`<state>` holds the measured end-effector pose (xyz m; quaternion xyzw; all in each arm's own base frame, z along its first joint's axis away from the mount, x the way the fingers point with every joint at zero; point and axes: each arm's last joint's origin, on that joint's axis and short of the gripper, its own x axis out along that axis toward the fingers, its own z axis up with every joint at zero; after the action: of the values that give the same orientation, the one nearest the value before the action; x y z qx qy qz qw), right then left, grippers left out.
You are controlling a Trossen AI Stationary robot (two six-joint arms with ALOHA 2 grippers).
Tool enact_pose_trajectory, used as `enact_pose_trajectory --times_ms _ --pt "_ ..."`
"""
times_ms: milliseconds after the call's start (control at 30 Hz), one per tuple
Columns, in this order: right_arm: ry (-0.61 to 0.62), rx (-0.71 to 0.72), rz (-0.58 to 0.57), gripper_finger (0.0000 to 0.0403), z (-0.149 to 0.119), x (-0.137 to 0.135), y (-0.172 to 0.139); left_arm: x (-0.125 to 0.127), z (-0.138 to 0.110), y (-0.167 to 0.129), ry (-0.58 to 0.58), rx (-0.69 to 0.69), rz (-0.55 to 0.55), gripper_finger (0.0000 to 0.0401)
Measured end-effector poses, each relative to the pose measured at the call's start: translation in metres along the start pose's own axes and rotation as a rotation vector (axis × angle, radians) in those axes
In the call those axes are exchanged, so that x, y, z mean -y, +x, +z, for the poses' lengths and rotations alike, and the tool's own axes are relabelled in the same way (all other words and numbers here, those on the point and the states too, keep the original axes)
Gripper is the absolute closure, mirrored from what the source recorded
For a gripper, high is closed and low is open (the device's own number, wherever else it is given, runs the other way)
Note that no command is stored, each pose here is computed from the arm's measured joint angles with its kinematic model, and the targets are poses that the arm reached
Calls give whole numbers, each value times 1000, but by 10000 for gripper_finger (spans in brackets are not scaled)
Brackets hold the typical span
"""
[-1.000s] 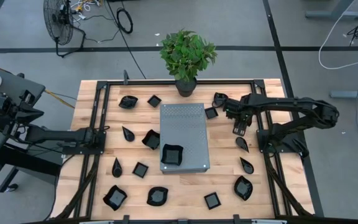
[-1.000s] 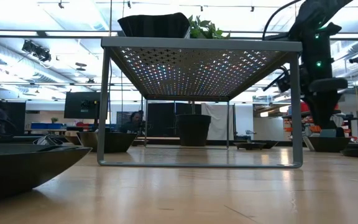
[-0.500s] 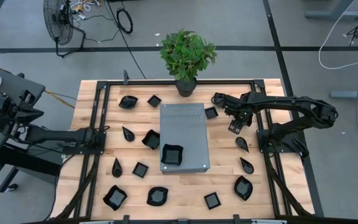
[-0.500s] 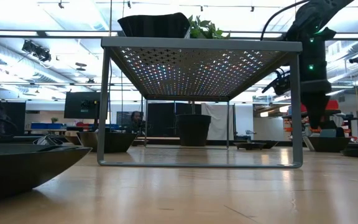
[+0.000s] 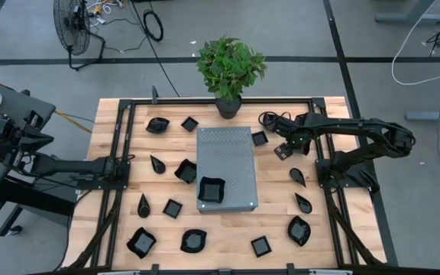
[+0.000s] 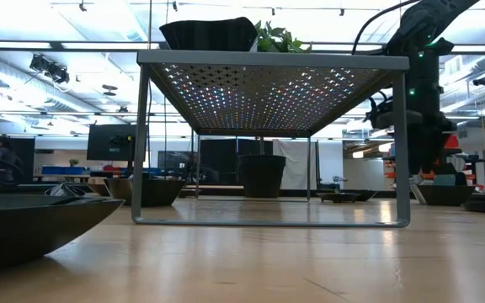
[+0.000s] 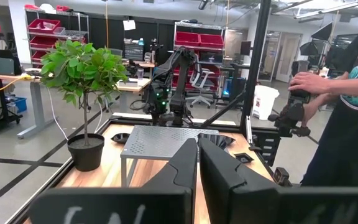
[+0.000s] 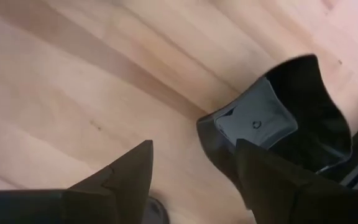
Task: Pick & Place Mini shaped plates
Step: Stack the black bowl on top of the black bowl on the shelf
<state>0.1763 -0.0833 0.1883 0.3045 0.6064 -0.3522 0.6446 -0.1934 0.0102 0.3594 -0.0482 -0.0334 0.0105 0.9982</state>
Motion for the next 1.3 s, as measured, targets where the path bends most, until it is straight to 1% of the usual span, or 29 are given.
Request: enact_pose_trajectory --times_ms 267,433,567,667,800,1000,1300 --pt "181 94 -68 172 5 1 0 0 0 0 0 0 0 378" --pt "267 138 -116 172 6 3 -1 0 0 0 0 0 0 378" --pt "344 178 -104 172 7 3 4 0 0 0 0 0 0 378" --pt "388 175 -103 172 3 4 13 0 0 0 0 0 0 378" --pt "436 174 -129 172 -3 7 23 0 0 0 0 0 0 378" --pt "466 200 -112 172 -7 9 36 0 0 0 1 0 0 378" --pt "494 209 -103 179 -8 9 39 0 0 0 1 0 0 378"
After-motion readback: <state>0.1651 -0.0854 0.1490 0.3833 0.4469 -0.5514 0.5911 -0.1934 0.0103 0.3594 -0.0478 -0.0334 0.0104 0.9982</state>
